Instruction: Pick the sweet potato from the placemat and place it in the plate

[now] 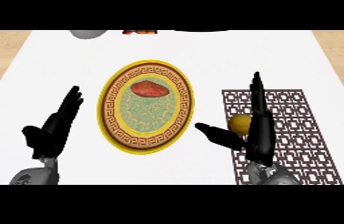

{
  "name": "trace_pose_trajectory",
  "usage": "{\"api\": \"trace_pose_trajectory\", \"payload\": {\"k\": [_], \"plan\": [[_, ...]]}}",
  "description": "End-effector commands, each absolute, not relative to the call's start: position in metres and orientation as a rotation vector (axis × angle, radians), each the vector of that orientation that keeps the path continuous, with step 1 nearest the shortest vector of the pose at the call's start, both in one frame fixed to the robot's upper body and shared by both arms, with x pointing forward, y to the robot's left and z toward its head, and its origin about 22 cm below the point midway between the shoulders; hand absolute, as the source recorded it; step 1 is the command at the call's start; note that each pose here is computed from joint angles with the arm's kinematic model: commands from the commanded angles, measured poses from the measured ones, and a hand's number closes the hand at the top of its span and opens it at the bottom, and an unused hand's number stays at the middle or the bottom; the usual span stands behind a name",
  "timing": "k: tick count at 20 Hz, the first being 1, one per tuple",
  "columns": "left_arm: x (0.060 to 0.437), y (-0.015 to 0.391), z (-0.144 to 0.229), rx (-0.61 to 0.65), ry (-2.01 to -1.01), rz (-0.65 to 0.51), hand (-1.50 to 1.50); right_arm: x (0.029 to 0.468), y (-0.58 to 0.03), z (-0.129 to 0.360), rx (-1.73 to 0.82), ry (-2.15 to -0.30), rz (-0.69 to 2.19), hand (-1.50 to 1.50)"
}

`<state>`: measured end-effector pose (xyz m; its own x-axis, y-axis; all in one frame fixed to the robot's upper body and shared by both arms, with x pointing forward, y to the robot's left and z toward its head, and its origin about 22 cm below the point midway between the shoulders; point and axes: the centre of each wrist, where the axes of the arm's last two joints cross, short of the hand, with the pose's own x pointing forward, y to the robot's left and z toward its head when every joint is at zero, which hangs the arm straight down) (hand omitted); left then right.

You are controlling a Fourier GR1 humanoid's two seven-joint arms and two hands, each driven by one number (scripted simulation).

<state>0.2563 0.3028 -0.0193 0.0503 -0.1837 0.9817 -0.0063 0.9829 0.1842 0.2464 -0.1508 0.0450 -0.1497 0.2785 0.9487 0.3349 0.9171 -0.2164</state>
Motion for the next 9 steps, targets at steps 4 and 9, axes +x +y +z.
{"api": "trace_pose_trajectory", "payload": {"k": [4, 9], "plan": [[0.261, 0.281, -0.013, 0.146, -1.518, -0.144, 0.0, 0.239, -0.204, 0.003, -0.425, -1.755, 0.003, -1.5], [0.246, 0.289, -0.032, 0.151, -1.504, -0.143, 0.0, 0.239, -0.24, 0.001, -0.467, -1.775, 0.017, -1.5]]}}
